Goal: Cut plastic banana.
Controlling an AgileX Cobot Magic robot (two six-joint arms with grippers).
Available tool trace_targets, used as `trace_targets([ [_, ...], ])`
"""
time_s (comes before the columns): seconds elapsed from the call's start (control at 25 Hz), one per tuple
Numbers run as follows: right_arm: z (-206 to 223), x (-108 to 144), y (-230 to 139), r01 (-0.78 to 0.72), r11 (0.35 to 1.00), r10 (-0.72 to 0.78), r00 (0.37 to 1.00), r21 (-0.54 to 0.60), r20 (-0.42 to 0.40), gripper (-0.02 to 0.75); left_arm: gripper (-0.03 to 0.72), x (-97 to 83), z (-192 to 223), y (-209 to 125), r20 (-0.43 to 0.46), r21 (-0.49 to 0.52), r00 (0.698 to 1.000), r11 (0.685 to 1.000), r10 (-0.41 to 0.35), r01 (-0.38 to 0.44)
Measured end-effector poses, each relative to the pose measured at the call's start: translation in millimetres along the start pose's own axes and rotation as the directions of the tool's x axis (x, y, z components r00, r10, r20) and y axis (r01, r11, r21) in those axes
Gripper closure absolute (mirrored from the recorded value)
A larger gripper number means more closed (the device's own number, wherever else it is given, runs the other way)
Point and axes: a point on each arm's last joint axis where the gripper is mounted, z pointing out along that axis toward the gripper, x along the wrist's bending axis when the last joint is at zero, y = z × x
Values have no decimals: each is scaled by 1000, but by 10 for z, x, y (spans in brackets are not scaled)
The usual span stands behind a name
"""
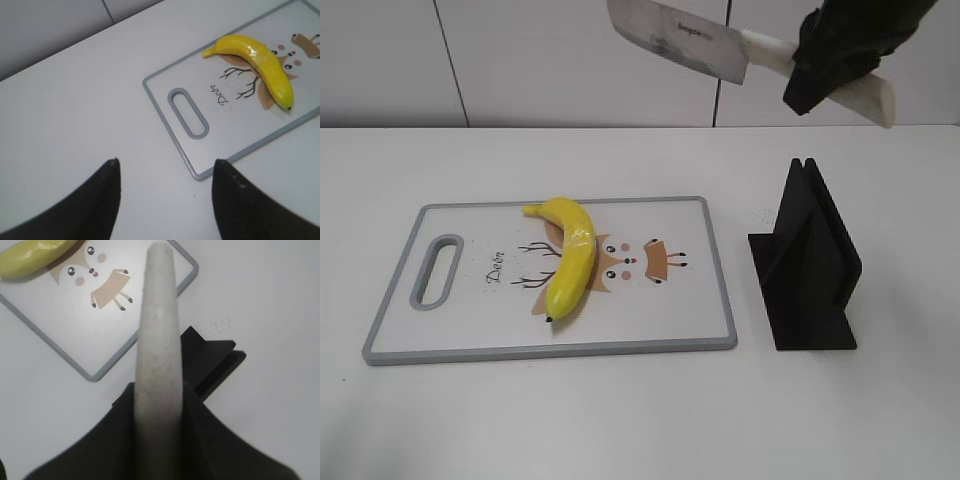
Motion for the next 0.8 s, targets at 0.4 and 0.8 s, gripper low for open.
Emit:
trace_targets([
  [0.4,444,-87,305,342,939,-345,932,-42,-108,571,145,285,884,850,260,44,896,923,360,-383],
  [0.8,899,-70,323,578,810,-585,782,-100,-214,571,185,99,1714,1281,430,-45,713,802,553,-595],
])
